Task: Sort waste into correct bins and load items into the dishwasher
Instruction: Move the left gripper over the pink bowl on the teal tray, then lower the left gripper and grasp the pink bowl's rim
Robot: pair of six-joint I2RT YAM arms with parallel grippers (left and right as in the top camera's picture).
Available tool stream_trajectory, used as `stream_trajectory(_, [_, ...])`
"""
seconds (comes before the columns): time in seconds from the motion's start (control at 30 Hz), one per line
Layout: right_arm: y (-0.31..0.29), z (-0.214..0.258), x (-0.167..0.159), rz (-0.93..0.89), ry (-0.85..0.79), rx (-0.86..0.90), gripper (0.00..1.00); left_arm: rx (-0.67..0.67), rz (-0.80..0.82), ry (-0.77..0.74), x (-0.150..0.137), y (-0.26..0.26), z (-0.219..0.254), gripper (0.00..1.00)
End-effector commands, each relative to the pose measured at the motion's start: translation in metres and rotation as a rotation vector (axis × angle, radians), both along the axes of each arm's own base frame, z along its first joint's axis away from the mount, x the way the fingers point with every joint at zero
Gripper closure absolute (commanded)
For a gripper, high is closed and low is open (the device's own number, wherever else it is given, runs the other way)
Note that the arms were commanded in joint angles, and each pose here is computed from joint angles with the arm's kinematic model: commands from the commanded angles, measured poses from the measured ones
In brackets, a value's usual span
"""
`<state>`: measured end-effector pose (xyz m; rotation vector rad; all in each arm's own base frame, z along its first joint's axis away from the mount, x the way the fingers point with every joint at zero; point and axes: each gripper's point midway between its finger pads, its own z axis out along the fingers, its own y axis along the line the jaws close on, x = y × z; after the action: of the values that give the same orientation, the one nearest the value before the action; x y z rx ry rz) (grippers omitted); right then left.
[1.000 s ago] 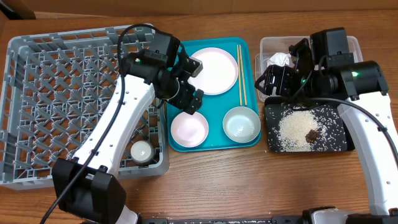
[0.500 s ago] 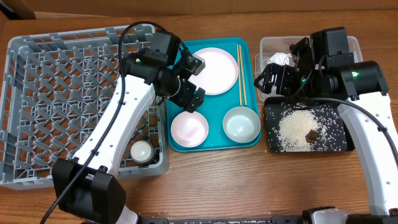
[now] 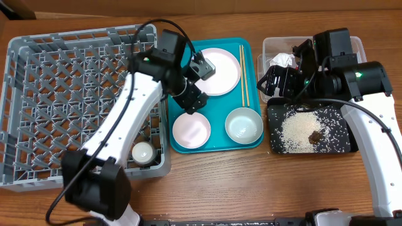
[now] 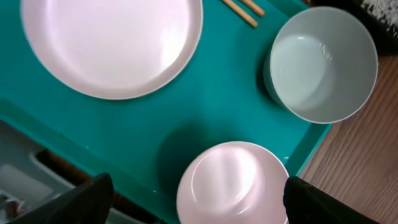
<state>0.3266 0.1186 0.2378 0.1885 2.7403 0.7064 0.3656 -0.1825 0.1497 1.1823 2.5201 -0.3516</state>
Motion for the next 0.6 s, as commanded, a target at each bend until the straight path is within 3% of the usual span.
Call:
stream_trajectory(0.0, [-0.002,0.006,0.002,-0.001,-0.024,-0.012,0.0,0.051,-0.054,0.05,-0.002,-0.004,-0.025,0.12])
stream_trajectory(0.33, [-0.004,0.005,0.003,-0.005,-0.026,-0.021,0.0,0.132,-0.048,0.169,-0.015,0.008,-0.056,0.36])
stream_trajectory(0.57, [-0.005,0.005,0.003,-0.009,-0.027,-0.028,0.0,0.168,-0.047,0.219,-0.015,0.011,-0.081,0.35])
